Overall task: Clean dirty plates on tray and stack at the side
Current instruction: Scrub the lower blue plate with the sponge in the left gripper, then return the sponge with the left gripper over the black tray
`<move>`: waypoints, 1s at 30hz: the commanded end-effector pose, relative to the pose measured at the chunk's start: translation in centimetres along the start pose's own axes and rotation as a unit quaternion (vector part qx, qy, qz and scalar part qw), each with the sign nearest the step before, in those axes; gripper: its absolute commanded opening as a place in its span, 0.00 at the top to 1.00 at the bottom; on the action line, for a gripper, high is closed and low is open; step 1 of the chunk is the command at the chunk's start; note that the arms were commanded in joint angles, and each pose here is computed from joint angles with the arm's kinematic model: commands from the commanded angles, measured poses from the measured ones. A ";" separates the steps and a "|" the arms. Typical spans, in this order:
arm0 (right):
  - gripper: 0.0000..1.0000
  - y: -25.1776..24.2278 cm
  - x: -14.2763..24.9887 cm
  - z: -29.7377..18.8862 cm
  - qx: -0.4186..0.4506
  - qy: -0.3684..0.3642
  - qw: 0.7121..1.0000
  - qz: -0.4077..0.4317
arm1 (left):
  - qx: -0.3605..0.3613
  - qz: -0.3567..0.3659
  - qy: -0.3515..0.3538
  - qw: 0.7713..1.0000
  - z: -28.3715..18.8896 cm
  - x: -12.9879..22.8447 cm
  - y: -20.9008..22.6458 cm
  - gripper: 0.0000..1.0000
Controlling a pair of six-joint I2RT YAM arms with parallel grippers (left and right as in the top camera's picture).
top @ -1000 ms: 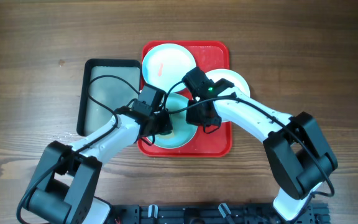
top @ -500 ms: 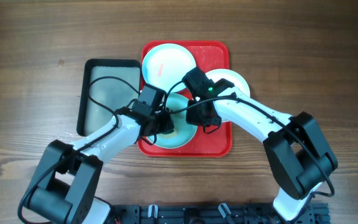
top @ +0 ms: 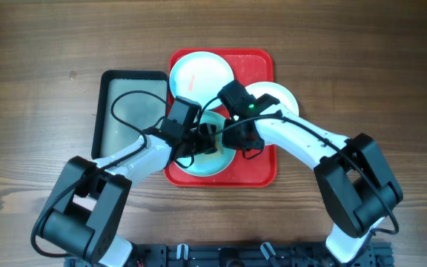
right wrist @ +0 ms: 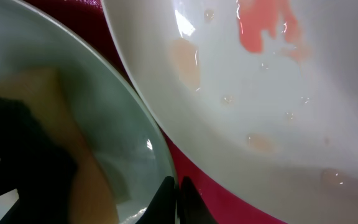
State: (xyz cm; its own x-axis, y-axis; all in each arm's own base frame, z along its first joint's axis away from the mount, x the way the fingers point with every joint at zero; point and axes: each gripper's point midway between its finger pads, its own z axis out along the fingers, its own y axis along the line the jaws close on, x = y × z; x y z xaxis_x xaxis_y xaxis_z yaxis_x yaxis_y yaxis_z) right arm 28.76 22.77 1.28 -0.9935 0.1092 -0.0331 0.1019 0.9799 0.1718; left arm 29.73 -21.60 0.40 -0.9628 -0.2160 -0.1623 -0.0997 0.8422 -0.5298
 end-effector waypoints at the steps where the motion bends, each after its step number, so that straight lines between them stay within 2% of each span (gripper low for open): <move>1: 0.96 2.0 0.4 -1.0 -0.040 0.002 0.999 -0.007 | -0.014 -0.015 0.048 0.999 1.5 2.8 1.2 0.96; 13: 0.96 2.0 0.4 -1.0 -0.041 0.002 0.999 -0.007 | -0.007 -0.016 0.052 0.998 1.5 3.0 0.9 0.96; 18: 0.96 2.0 0.4 -1.0 -0.040 0.001 0.999 -0.007 | 0.051 -0.016 0.083 0.995 1.1 3.6 -1.1 0.96; 21: 0.96 2.0 0.4 -1.0 -0.040 0.001 0.999 -0.008 | 0.093 -0.017 0.075 0.993 0.0 2.4 -2.3 0.96; 30: 0.96 2.0 0.4 -1.0 -0.040 0.001 0.999 -0.008 | 0.119 -0.025 0.006 0.993 -3.6 -1.6 -2.8 0.96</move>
State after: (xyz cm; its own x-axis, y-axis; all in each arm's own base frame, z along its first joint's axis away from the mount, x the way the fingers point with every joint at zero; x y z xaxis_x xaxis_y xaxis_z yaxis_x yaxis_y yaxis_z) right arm 28.64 23.46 1.39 -0.9945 0.1014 -0.0248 0.0944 0.9751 0.2007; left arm 30.05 -22.05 3.07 -0.9687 -0.2292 -0.0957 -0.1038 0.7235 -0.6825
